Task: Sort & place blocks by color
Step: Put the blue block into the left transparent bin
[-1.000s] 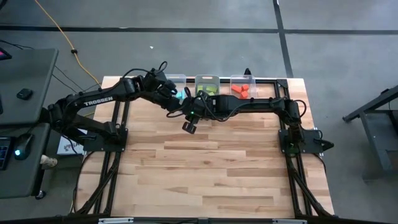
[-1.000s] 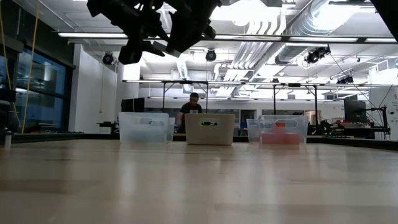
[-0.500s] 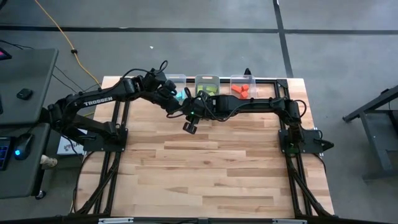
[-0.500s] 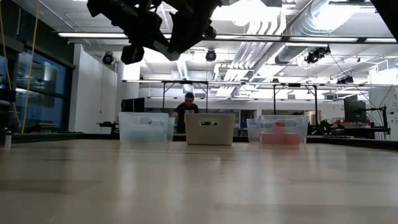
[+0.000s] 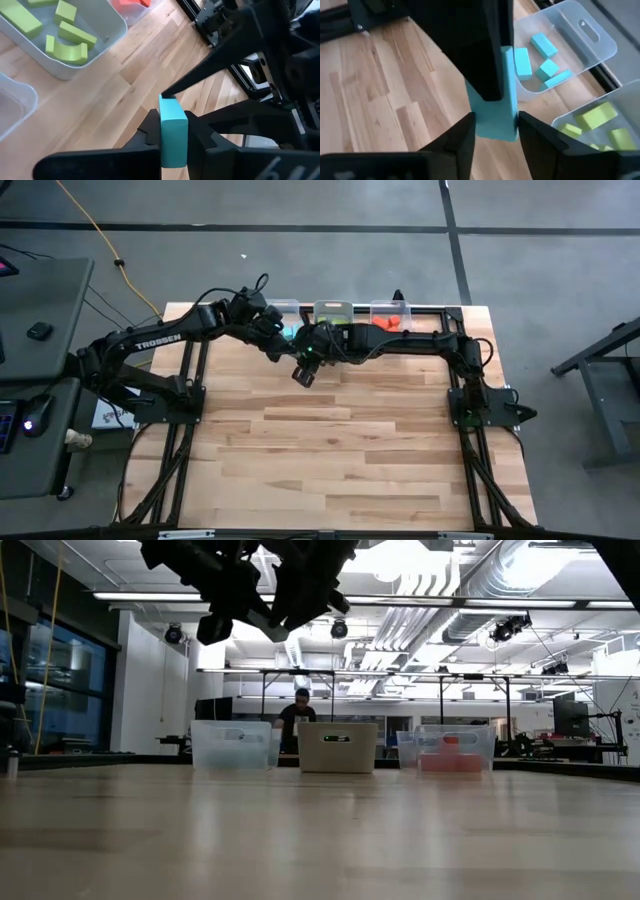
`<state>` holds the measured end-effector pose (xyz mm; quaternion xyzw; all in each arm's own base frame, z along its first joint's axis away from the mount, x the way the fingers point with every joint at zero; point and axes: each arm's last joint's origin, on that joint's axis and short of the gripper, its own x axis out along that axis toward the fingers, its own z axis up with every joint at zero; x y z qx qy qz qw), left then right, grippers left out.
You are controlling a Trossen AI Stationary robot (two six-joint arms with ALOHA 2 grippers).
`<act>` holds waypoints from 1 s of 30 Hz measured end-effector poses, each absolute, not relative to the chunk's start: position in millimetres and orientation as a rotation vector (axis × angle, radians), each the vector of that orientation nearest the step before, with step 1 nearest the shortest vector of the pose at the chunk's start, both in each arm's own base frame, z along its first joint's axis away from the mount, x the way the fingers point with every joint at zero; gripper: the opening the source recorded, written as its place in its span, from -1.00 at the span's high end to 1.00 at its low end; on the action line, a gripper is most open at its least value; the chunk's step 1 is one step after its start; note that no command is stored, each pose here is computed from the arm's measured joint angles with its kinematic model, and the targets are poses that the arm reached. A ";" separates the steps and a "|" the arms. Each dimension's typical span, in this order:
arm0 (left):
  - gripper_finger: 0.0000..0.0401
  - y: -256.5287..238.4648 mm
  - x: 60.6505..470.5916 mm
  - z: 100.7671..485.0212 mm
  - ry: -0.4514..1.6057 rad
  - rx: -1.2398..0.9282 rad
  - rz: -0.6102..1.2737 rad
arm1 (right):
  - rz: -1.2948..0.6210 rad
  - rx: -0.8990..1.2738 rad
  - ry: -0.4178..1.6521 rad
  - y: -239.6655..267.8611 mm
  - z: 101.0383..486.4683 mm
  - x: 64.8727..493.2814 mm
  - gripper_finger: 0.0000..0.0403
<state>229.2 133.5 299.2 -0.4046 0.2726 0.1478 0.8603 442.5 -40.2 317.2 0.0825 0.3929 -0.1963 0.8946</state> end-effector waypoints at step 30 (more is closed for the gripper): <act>0.94 240.4 189.1 232.8 0.782 -0.638 0.802 | -0.487 0.190 0.657 -47.7 374.4 433.4 -0.08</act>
